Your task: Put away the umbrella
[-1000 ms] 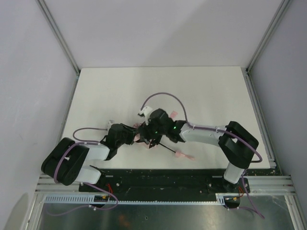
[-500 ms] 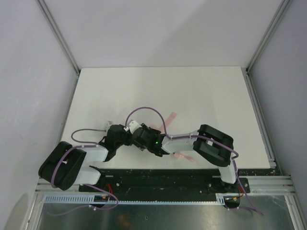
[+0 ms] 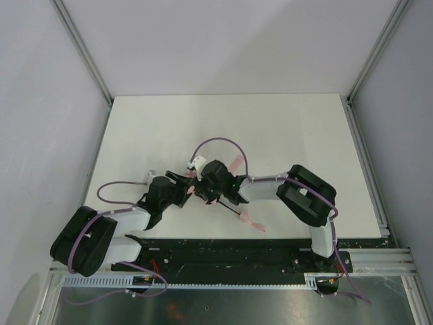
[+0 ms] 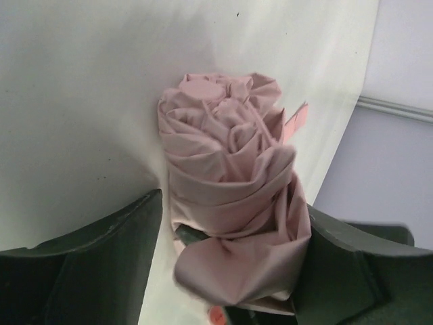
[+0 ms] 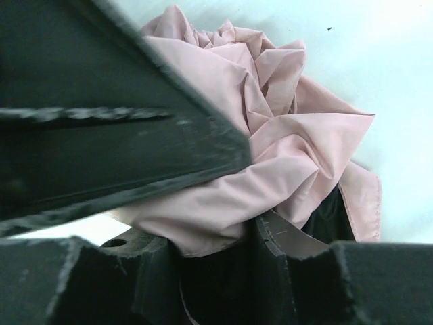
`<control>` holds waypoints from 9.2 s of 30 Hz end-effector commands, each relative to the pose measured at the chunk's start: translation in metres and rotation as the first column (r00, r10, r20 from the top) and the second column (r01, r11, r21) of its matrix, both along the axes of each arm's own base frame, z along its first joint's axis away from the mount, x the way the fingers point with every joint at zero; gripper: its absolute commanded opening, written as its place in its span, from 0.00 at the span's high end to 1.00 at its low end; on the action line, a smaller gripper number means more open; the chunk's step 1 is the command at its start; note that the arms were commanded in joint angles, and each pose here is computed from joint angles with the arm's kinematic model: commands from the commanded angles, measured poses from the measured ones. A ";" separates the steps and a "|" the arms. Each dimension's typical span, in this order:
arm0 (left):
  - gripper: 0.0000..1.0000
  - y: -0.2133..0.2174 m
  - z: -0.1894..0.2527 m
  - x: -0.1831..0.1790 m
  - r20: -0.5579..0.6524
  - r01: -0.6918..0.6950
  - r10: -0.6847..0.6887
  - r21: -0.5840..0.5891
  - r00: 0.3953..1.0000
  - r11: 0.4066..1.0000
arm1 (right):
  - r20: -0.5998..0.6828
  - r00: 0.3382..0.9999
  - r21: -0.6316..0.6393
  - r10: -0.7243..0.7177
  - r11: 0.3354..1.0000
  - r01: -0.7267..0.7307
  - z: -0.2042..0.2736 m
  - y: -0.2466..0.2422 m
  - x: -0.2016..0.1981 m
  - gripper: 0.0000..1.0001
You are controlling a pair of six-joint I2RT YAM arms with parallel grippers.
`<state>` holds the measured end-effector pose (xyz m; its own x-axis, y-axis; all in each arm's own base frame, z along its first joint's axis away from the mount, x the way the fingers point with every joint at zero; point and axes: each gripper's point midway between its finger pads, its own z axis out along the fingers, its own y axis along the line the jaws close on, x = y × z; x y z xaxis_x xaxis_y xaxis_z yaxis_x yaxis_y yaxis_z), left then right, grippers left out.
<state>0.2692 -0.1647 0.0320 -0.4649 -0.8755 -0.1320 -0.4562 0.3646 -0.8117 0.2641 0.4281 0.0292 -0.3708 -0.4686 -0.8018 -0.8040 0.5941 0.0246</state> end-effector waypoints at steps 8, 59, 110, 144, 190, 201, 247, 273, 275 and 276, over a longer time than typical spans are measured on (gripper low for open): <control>0.27 0.021 -0.069 -0.050 -0.246 0.114 -0.064 0.194 0.967 0.974 | -0.599 0.666 0.453 0.444 0.874 -0.175 -0.023 -0.018 -0.061 1.00; 0.68 0.015 -0.076 -0.060 -0.284 0.133 -0.078 0.179 0.956 0.975 | -0.017 0.994 -0.309 -0.104 0.946 0.093 -0.047 -0.042 0.006 0.68; 0.89 0.020 -0.067 -0.041 -0.222 0.107 -0.058 0.219 0.973 0.970 | -0.243 0.965 -0.050 -0.097 0.995 0.087 0.024 -0.045 0.011 0.13; 0.27 0.011 -0.051 -0.028 -0.211 0.123 -0.083 0.184 0.974 0.975 | -0.450 0.861 0.158 0.236 0.970 -0.184 0.014 -0.032 -0.032 1.00; 1.00 -0.049 0.126 0.000 0.252 0.196 -0.133 -0.243 0.959 0.950 | -0.579 0.772 0.383 -0.262 0.748 0.542 0.182 -0.151 0.011 0.01; 1.00 -0.049 0.266 0.001 0.524 0.291 0.009 -0.487 0.852 0.823 | -0.882 0.470 0.411 0.002 0.489 0.769 0.181 -0.131 -0.014 0.01; 1.00 -0.062 0.301 -0.017 0.691 0.411 -0.077 -0.333 0.719 0.849 | -0.384 0.923 0.621 0.005 0.742 0.255 0.227 -0.176 -0.020 0.01; 1.00 -0.022 0.228 -0.015 0.488 0.196 -0.100 -0.149 0.867 0.969 | -0.251 0.967 0.523 -0.028 0.837 0.160 0.247 -0.123 -0.013 0.01; 1.00 -0.022 0.247 -0.014 0.523 0.217 -0.090 -0.188 0.848 0.958 | -0.483 0.860 0.464 -0.162 0.786 0.409 0.221 -0.147 0.002 0.01; 1.00 -0.021 0.257 -0.013 0.542 0.219 -0.079 -0.199 0.837 0.955 | -0.610 0.769 0.419 -0.190 0.746 0.517 0.207 -0.153 0.002 0.01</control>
<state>0.2539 -0.1846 0.2224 -0.5230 -0.8096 -0.2666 -0.0037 0.3150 -0.9491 0.2421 0.3130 0.2560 -0.6483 0.0121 -0.7613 -0.6674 0.4722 0.5758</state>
